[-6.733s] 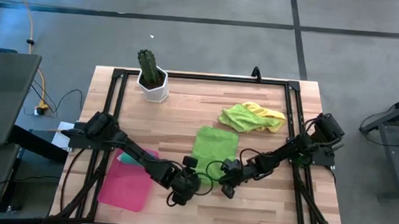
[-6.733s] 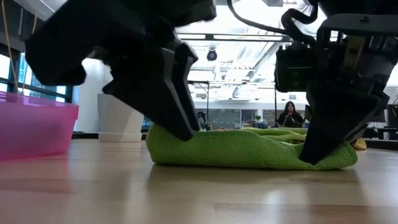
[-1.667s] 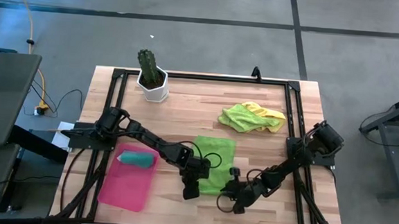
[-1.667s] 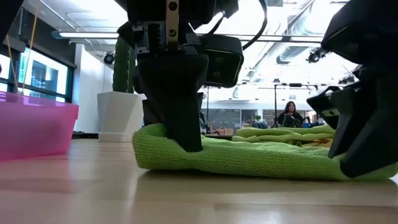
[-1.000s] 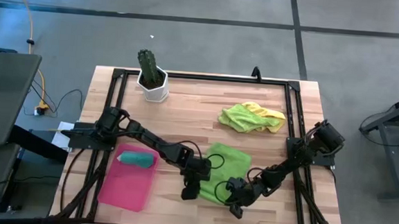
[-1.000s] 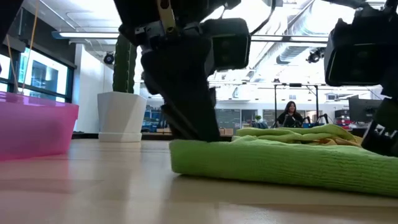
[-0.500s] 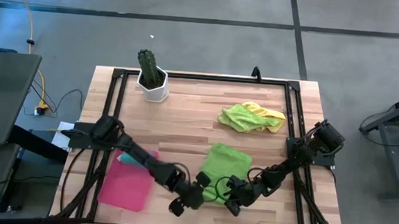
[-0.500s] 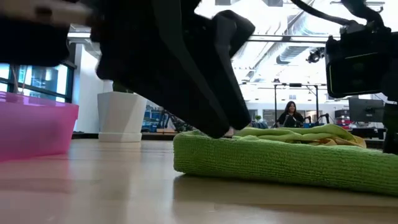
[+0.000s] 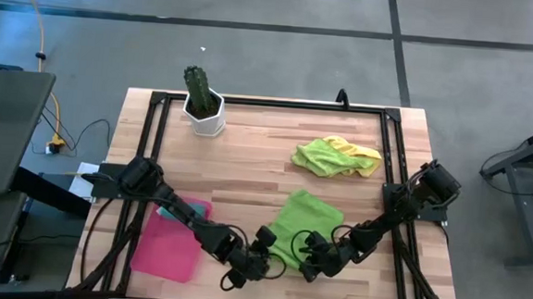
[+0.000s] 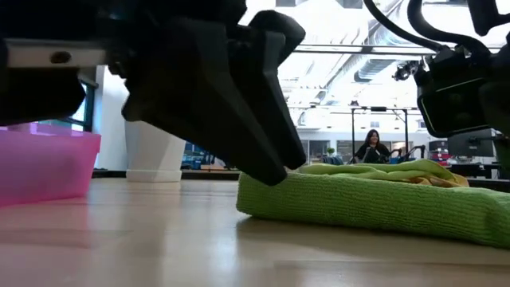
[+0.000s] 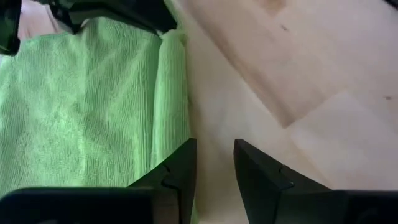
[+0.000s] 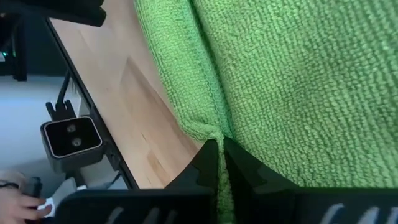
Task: Roll microfiber towels into tight, uniform cylinder then place into a basket
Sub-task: Roll the dark green towel
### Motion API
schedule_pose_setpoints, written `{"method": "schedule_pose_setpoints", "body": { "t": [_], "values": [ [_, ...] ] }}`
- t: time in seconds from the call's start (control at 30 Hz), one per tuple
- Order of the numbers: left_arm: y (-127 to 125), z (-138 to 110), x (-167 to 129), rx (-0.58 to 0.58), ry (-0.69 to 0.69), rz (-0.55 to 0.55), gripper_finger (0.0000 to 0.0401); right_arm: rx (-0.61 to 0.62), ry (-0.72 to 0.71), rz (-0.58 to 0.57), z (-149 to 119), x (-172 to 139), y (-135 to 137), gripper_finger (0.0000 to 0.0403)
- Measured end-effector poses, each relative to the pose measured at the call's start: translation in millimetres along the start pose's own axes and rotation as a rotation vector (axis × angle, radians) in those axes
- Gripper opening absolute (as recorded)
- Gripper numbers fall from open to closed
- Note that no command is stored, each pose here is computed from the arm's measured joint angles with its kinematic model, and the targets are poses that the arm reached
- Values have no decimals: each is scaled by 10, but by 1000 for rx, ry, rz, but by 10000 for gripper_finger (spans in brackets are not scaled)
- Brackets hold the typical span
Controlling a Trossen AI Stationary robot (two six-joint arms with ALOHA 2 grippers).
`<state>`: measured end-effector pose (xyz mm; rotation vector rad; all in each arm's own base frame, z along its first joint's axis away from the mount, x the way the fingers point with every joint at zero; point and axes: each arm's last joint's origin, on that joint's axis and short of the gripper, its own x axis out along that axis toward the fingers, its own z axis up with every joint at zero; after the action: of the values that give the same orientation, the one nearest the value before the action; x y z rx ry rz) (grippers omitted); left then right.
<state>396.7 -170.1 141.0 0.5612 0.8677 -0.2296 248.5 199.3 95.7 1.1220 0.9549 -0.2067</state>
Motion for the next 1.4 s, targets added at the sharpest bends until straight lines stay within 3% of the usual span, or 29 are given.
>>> {"method": "schedule_pose_setpoints", "body": {
  "t": [0.33, 0.53, 0.83, 1.07, 1.17, 1.4],
  "values": [
    [150, -147, 77, -83, 58, -13, 96, 12, -15, 8, 5, 2, 6, 0],
    [221, -157, 93, -74, 61, 34, 96, 7, -17, 10, 6, 2, 8, 0],
    [397, -220, 149, -118, 47, -59, 96, -18, -18, 12, 7, 2, 10, 3],
    [412, -318, 363, -182, 51, -132, 96, -45, -20, 18, 8, 2, 16, 11],
    [386, -352, 420, -221, 67, -139, 96, -96, -10, 23, 7, -1, 23, 12],
    [377, -365, 429, -395, 77, -230, 70, -393, -2, 55, 35, -140, 106, 31]
  ]
}}
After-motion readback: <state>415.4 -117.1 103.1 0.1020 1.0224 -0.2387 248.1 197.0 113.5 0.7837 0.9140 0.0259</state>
